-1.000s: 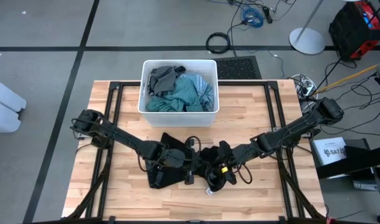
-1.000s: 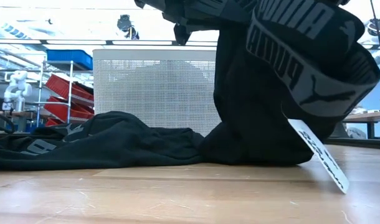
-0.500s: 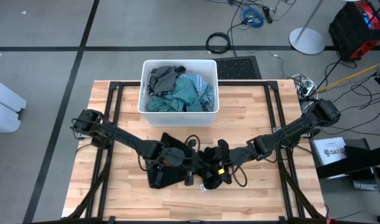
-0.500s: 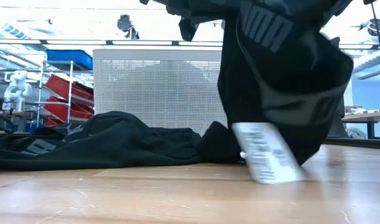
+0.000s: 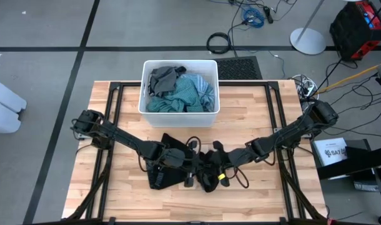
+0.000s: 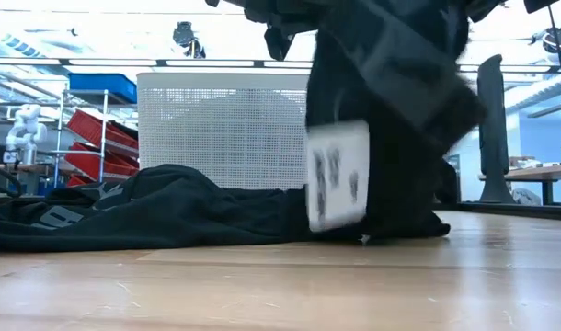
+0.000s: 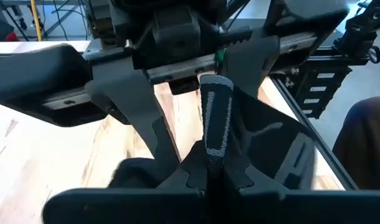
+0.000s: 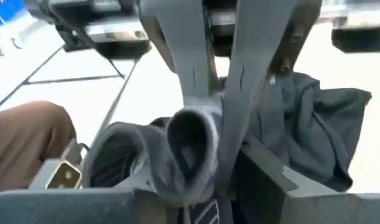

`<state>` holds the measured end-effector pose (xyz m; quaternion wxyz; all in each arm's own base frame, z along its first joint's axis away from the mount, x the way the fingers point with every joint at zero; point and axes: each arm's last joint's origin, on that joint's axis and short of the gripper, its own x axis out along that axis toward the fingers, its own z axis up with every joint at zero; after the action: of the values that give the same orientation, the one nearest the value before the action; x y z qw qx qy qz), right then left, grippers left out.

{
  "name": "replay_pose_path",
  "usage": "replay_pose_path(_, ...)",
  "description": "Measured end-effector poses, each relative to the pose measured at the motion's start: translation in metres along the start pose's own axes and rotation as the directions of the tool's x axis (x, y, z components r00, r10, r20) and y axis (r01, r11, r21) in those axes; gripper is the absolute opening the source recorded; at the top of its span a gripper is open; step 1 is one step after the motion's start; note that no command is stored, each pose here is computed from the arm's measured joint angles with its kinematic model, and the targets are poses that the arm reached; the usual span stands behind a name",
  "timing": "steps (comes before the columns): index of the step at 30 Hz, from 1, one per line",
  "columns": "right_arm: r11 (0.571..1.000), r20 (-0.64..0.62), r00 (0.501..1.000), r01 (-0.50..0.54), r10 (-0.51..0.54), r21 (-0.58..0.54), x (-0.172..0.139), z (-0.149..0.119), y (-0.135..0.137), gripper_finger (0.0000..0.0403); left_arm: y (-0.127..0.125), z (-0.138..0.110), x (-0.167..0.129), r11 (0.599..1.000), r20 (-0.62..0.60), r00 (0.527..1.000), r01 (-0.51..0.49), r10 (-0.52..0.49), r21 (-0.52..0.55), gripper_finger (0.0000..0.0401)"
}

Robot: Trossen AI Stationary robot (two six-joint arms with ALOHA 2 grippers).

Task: Sort clothes
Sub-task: Put the top black underwear into the white bin

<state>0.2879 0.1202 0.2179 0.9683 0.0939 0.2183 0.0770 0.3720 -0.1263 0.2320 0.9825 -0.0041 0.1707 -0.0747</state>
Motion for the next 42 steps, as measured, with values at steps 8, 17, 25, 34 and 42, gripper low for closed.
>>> replay_pose_path(8,1.0,0.011,1.0,-0.009,0.009,-0.025,0.0,0.001,0.001,0.0113,0.0,0.001,0.0,1.0,0.011,1.0,0.001,-0.001,0.0,0.0009)
replay_pose_path(17,1.0,0.003,1.0,-0.003,0.003,-0.027,0.001,0.0,0.0,0.0079,-0.001,0.003,0.0,0.997,0.043,0.998,-0.05,0.048,0.052,0.0041)
replay_pose_path(25,0.999,-0.004,1.0,-0.007,0.007,-0.035,0.001,-0.001,0.0,0.0078,-0.004,0.006,-0.002,0.991,0.066,0.995,-0.087,0.08,0.103,0.0106)
replay_pose_path(34,0.996,0.014,1.0,0.001,0.0,-0.085,0.001,0.001,0.0,0.0008,-0.002,0.01,-0.003,0.987,0.107,0.985,-0.14,0.132,0.078,0.0153)
replay_pose_path(42,0.997,0.002,1.0,0.011,-0.011,-0.074,0.002,0.0,0.0,0.0003,0.002,0.027,-0.026,0.976,0.088,0.98,-0.19,0.181,0.105,0.0158)
